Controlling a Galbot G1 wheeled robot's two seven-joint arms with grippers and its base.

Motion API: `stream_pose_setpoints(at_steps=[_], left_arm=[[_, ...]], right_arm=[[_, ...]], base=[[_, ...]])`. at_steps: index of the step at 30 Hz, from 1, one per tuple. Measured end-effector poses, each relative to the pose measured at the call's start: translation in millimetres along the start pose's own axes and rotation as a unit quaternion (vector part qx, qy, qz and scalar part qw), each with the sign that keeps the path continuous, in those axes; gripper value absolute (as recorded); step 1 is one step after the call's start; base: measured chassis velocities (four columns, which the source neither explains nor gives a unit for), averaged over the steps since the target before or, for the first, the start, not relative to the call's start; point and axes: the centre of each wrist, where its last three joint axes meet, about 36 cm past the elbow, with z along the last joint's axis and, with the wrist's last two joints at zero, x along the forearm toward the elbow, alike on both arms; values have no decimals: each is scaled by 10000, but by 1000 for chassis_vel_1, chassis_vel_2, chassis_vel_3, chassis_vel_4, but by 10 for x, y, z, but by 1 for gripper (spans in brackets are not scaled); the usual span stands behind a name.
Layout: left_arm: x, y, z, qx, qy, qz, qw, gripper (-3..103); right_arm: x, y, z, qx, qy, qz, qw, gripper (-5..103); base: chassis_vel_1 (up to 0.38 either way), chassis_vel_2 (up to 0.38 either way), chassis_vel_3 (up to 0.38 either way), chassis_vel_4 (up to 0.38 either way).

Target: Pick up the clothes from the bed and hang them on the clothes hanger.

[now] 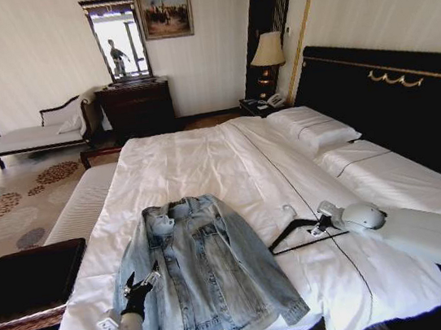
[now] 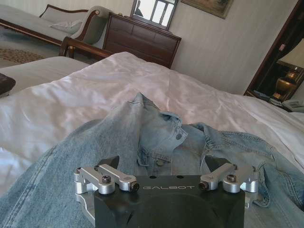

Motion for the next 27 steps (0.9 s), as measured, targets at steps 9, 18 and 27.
stream_pose_setpoints(at_steps=[9,18,27], left_arm=[[-59,-60,67,75,49,56,9999,100],[-79,-132,90,59,84,114,9999,100],[-64,-175,111,78,116,142,9998,100]], right_arm=[[-169,-31,-11,274,202,-167,9993,100],[-444,-6,-78,433,259,-215,9985,100],[-638,-144,-201,592,338,-227,9974,100]], base=[[0,0,0,0],[0,0,0,0],[0,0,0,0]])
